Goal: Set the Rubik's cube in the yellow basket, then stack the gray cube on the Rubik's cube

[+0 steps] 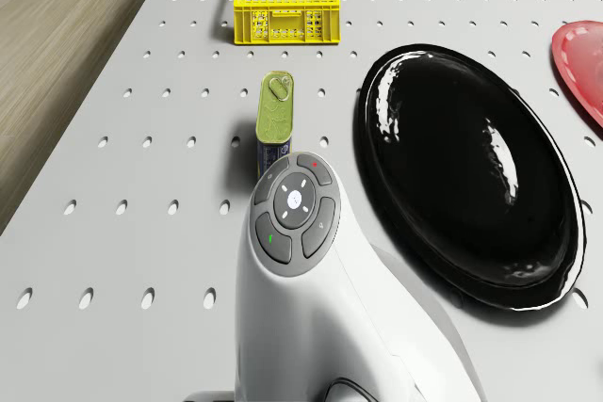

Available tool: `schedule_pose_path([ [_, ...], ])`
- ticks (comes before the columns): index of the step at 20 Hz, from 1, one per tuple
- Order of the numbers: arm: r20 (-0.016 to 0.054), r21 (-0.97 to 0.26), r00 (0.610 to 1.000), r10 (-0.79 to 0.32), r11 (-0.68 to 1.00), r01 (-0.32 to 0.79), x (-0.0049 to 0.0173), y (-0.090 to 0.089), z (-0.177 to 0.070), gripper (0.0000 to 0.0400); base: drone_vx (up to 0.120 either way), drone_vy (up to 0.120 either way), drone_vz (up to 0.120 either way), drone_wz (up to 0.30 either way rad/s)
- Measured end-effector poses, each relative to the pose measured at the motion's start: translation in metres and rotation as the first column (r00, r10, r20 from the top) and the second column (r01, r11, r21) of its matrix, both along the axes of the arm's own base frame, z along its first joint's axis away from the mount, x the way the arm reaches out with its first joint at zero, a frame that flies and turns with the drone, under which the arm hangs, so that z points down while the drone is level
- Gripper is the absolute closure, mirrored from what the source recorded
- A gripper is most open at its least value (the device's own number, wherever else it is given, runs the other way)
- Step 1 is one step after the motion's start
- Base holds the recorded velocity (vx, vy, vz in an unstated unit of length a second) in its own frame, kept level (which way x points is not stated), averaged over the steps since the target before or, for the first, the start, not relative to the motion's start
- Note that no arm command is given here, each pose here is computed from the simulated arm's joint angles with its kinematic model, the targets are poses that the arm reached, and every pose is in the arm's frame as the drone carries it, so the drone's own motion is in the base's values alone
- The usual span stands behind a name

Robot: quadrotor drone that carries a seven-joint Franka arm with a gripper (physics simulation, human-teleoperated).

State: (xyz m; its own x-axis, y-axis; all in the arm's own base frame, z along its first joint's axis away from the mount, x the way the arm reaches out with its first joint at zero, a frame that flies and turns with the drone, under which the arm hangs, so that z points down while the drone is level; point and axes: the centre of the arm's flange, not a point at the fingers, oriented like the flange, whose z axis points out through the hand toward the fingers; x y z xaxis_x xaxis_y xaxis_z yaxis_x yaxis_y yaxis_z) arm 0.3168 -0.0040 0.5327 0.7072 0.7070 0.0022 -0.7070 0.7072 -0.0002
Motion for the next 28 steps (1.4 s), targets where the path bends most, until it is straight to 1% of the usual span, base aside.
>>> schedule_pose_path([
  [5, 0.0000, 0.000, 1.000, 0.000, 1.000, 0.000, 0.0000, 0.000, -0.002, 0.0073, 0.000, 0.000, 0.000, 0.000],
  [9, 0.0000, 0.000, 1.000, 0.000, 1.000, 0.000, 0.0000, 0.000, -0.014, 0.0074, 0.000, 0.000, 0.000, 0.000],
  [15, -0.0002, 0.000, 1.000, 0.000, 1.000, 0.000, 0.0000, 0.000, -0.031, 0.0075, 0.000, 0.000, 0.113, 0.000],
  [23, -0.0002, 0.000, 1.000, 0.000, 1.000, 0.000, 0.0000, 0.000, -0.037, 0.0075, 0.115, 0.000, 0.120, 0.000],
  [26, -0.0002, 0.000, 1.000, 0.000, 1.000, 0.000, 0.0000, 0.000, -0.037, 0.0075, 0.120, 0.000, 0.000, 0.000],
  [28, -0.0002, 0.000, 1.000, 0.000, 1.000, 0.000, 0.0000, 0.000, -0.038, 0.0075, 0.120, 0.120, 0.000, 0.000],
])
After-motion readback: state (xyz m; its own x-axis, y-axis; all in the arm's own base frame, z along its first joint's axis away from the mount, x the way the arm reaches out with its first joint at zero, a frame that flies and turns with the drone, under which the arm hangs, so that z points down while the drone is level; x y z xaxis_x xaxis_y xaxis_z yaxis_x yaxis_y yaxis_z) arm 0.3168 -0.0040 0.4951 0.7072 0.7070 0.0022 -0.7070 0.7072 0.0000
